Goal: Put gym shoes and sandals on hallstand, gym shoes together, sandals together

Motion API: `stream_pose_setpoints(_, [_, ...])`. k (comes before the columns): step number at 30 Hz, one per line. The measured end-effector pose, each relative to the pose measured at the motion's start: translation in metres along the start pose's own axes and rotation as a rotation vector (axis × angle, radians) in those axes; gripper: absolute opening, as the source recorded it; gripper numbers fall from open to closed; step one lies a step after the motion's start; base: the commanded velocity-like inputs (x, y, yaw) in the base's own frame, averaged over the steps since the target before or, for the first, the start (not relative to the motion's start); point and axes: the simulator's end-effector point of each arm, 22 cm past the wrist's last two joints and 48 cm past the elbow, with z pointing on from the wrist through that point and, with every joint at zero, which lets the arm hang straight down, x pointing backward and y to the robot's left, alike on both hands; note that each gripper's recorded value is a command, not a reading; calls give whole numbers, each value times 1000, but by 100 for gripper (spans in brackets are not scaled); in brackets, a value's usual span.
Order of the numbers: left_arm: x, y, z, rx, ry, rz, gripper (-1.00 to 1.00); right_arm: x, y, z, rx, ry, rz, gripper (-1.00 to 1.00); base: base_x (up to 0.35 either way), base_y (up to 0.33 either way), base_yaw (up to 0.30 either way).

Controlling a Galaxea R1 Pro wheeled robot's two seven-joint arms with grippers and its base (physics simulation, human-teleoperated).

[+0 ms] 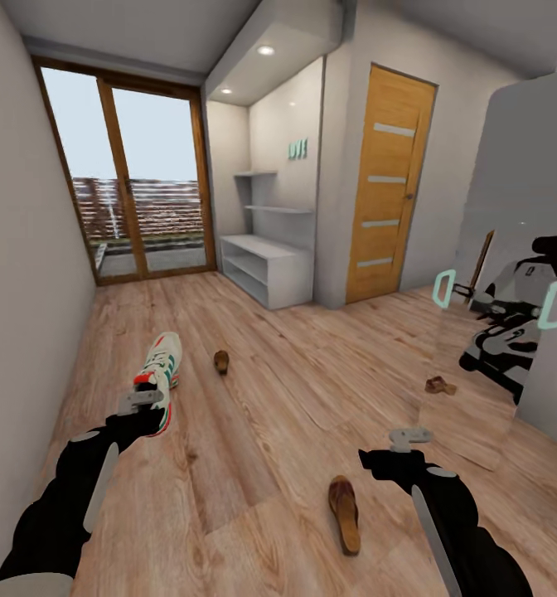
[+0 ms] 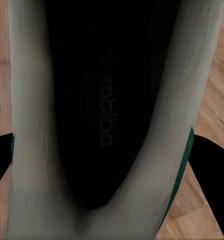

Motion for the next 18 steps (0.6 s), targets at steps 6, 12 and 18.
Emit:
stream_pose_setpoints(6, [1, -5, 0, 6, 1, -6, -100, 0, 0, 0, -1, 0, 1, 100, 244, 0, -99])
stream_pose_setpoints(12, [3, -9, 0, 11, 3, -11, -100, -1, 1, 0, -3, -4, 3, 100, 60, 0, -7])
stream_pose_setpoints(18, [2, -10, 0, 13, 1, -10, -100, -2, 0, 0, -4, -8, 4, 100, 276, 0, 0])
